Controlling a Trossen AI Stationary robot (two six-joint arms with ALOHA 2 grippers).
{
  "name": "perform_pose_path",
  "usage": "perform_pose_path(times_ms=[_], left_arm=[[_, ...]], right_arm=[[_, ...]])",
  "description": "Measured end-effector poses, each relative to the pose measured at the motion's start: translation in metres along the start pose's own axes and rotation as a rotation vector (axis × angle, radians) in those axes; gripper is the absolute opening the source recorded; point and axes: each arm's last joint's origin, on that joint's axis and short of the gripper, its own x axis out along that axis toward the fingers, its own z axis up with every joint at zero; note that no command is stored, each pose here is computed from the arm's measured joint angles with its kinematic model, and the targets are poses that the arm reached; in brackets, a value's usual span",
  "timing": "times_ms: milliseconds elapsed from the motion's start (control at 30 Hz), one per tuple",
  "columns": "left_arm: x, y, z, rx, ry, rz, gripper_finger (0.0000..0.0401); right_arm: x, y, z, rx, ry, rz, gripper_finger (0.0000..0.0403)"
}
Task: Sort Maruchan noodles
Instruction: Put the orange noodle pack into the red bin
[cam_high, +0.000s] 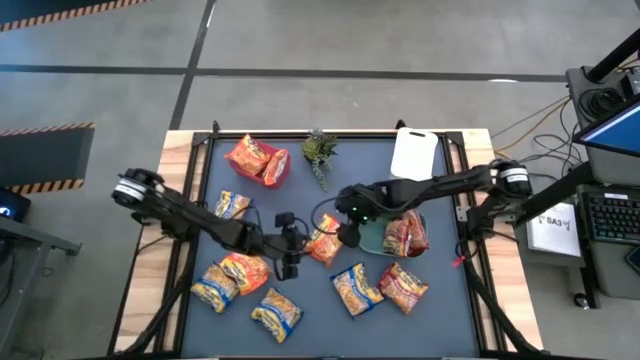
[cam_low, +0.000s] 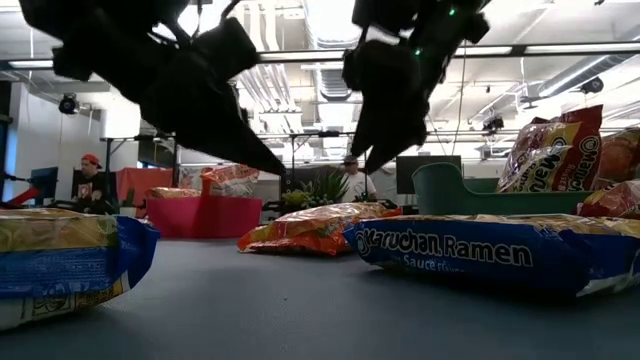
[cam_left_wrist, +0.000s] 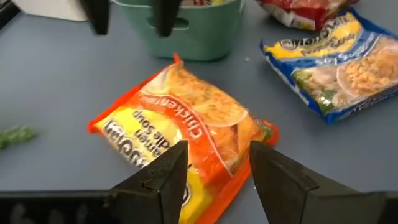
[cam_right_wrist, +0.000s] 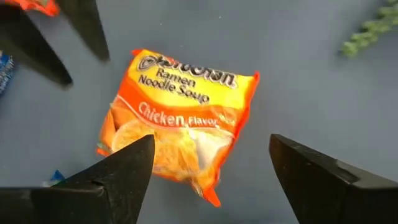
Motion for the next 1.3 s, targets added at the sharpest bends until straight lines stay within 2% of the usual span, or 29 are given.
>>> perform_pose_path(times_ms=[167, 333, 500, 1000, 1300], left_arm=[[0.019, -0.007, -0.008, 0.031, -0.017, -0.076, 0.0131], [0.025, -0.01, -0.008, 0.019, -0.039, -0.141, 0.01], [0.031, -0.008, -0.015, 0.008, -0.02, -0.17, 0.0076], [0.036, 0.01, -0.041, -0.097, -0.002, -0.218, 0.0074], [0.034, 0.012, -0.053, -0.136, 0.038, -0.21, 0.0074]], right_arm=[[0.015, -0.013, 0.007, 0.032, 0.054, 0.068, 0.0308], [0.025, -0.024, 0.011, 0.04, 0.107, 0.178, 0.0302], [0.033, -0.035, 0.014, 0.059, 0.126, 0.178, 0.0306], [0.037, -0.045, 0.022, 0.117, 0.079, 0.2, 0.0306], [0.06, -0.049, 0.014, 0.136, 0.127, 0.201, 0.0303]])
